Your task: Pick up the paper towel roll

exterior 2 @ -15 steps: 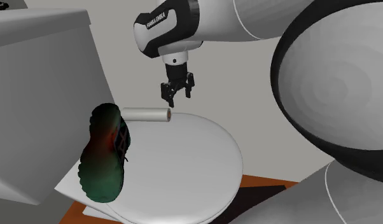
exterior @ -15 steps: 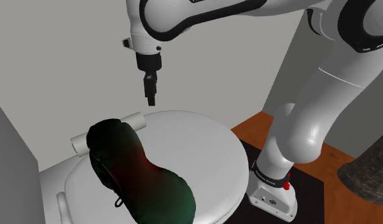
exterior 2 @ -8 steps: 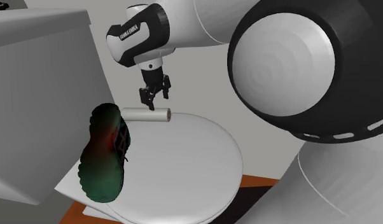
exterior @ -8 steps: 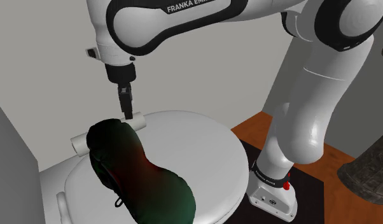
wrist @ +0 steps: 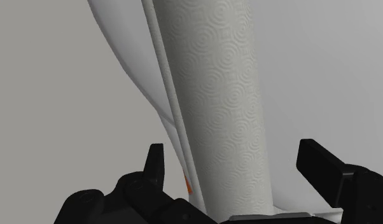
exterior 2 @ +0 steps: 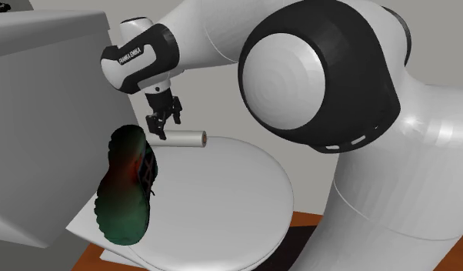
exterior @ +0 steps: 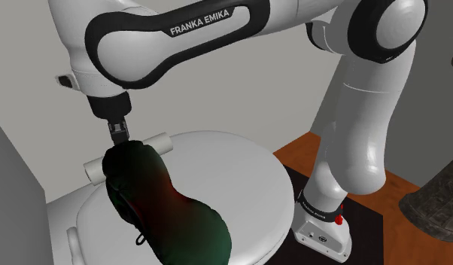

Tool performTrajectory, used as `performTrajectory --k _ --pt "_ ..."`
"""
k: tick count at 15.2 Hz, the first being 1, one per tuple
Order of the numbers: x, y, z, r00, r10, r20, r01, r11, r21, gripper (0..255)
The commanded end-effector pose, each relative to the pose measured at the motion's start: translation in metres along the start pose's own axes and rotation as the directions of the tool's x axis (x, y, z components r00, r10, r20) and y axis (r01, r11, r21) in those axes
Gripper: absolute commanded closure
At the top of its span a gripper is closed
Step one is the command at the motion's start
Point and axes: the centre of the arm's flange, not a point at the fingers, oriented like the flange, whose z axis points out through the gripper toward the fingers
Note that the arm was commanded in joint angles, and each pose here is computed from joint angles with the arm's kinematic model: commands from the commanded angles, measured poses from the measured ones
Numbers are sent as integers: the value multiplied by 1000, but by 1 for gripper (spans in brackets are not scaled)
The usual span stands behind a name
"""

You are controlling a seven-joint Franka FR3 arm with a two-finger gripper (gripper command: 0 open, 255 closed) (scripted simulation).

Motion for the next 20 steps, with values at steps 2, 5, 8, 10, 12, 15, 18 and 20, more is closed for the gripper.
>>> performTrajectory --k 2,5,8,10,12,15,18,20 --pt "1 -2 15 1000 -5 -1 5 1000 -1 0" --pt "1 -3 34 1000 -5 -1 5 1000 -1 0" --pt "2 -3 34 1000 -5 -1 5 1000 -1 255" --pt "1 -3 34 1000 -5 -1 5 1000 -1 255" --pt "2 -3 34 1000 -5 -1 5 1000 -1 255" --pt "2 -3 34 1000 -5 -1 5 1000 -1 255" --pt "1 -3 29 1000 -5 -1 5 1000 -1 255" --pt "1 -2 18 1000 -5 -1 5 1000 -1 255"
